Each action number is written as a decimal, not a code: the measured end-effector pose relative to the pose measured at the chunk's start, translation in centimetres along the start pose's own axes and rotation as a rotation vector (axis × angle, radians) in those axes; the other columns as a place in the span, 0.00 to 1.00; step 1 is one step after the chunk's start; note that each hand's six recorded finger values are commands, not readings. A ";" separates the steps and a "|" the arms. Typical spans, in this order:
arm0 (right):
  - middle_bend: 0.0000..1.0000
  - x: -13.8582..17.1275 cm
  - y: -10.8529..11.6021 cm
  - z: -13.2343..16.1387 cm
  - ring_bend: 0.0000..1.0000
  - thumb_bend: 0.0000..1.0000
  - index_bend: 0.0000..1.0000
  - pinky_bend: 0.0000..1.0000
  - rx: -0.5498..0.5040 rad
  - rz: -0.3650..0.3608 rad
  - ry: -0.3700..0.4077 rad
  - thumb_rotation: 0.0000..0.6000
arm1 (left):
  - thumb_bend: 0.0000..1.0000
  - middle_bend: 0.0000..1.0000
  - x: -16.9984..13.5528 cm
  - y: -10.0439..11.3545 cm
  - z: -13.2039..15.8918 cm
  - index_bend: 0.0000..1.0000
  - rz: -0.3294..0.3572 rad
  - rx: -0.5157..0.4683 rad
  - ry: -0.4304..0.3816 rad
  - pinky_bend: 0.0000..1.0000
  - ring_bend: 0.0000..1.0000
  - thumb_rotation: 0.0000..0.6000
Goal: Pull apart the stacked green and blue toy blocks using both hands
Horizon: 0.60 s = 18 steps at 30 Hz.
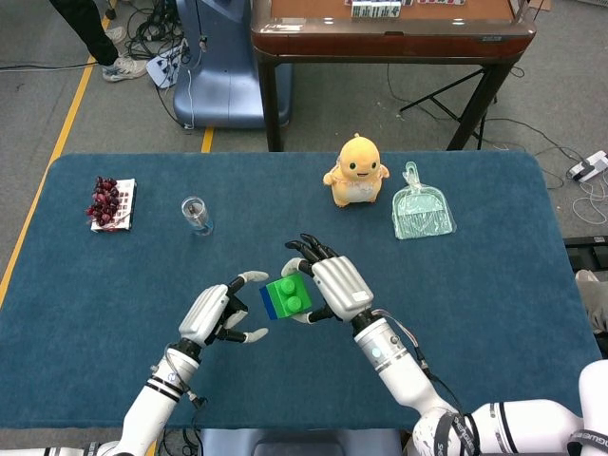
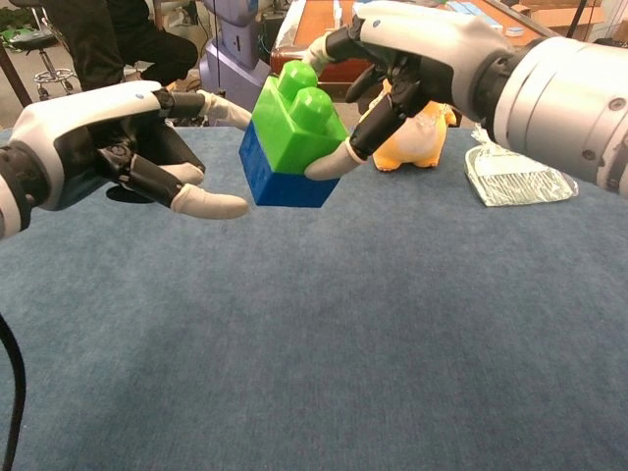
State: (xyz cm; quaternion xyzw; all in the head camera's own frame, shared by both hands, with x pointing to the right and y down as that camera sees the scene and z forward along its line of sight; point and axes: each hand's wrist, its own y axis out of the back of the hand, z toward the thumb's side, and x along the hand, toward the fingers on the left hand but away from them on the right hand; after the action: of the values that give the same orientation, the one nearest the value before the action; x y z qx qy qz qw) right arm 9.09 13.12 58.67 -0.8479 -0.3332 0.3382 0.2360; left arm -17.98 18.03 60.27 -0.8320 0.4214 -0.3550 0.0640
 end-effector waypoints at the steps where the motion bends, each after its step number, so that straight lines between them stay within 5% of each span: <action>1: 0.14 -0.1 -0.1 0.1 0.00 0.06 0.58 0.16 -0.005 0.001 0.001 1.00 | 0.08 1.00 0.1 -0.1 0.0 0.28 0.002 0.003 0.003 1.00 1.00 1.00; 18: 0.13 -1.1 -1.8 0.7 0.00 0.06 0.58 0.16 -0.054 -0.007 0.011 1.00 | 0.08 1.00 0.4 -0.7 -0.2 0.28 0.028 0.016 0.032 1.00 1.00 1.00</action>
State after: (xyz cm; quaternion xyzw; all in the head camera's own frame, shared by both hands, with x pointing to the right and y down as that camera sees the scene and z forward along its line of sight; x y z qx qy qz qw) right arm 7.20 13.61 59.79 -0.8547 -0.3440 0.3235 0.2158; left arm -17.45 18.20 60.91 -0.8197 0.4312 -0.3707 0.0688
